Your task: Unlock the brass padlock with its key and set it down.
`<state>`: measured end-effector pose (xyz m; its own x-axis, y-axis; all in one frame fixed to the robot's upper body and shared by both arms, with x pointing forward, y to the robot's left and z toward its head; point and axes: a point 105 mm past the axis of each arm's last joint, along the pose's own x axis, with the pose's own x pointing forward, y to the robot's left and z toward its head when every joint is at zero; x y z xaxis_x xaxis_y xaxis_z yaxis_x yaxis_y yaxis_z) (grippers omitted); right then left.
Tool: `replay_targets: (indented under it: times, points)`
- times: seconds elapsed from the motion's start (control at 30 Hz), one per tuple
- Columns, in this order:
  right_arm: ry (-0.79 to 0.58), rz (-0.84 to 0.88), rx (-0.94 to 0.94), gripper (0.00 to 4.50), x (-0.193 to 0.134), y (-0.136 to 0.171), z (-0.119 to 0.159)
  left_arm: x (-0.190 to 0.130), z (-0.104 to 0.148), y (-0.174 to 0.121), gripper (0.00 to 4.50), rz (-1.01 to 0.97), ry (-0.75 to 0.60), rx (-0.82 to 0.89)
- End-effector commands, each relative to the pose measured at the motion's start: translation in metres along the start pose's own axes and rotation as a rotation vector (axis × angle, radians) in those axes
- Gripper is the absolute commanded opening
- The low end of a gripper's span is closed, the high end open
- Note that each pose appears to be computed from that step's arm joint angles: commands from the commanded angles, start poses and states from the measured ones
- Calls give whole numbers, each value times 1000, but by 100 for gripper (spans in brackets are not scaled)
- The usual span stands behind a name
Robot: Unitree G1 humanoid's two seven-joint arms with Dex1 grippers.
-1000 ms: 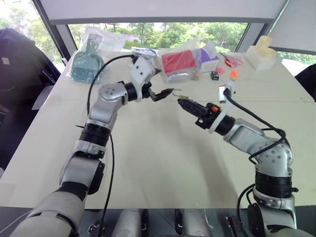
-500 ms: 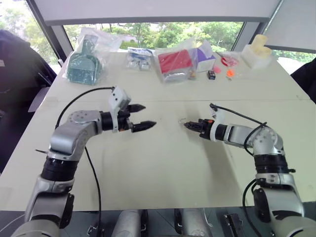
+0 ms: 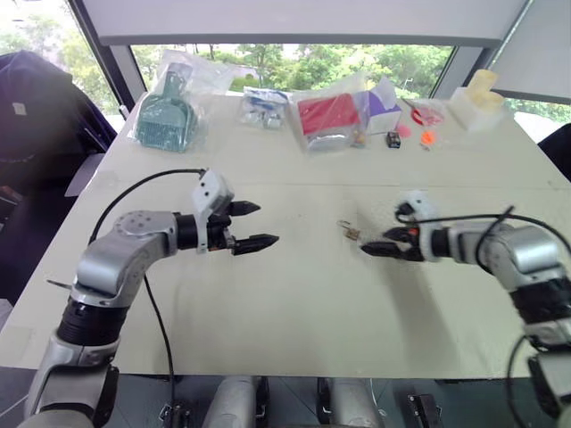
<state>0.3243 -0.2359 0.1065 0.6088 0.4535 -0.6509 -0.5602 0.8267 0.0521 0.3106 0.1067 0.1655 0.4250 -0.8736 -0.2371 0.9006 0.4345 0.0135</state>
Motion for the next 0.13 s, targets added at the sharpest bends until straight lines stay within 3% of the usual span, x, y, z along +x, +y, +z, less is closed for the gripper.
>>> replay_targets:
  times: [0.03, 0.13]
  points:
    - [-111, -24, -123, 442, -34, 7, 10, -2, 6, -4, 450, -4, -32, 8]
    - [-274, 37, -30, 442, -53, 29, 8, 3, 3, -7, 450, -11, -22, -8]
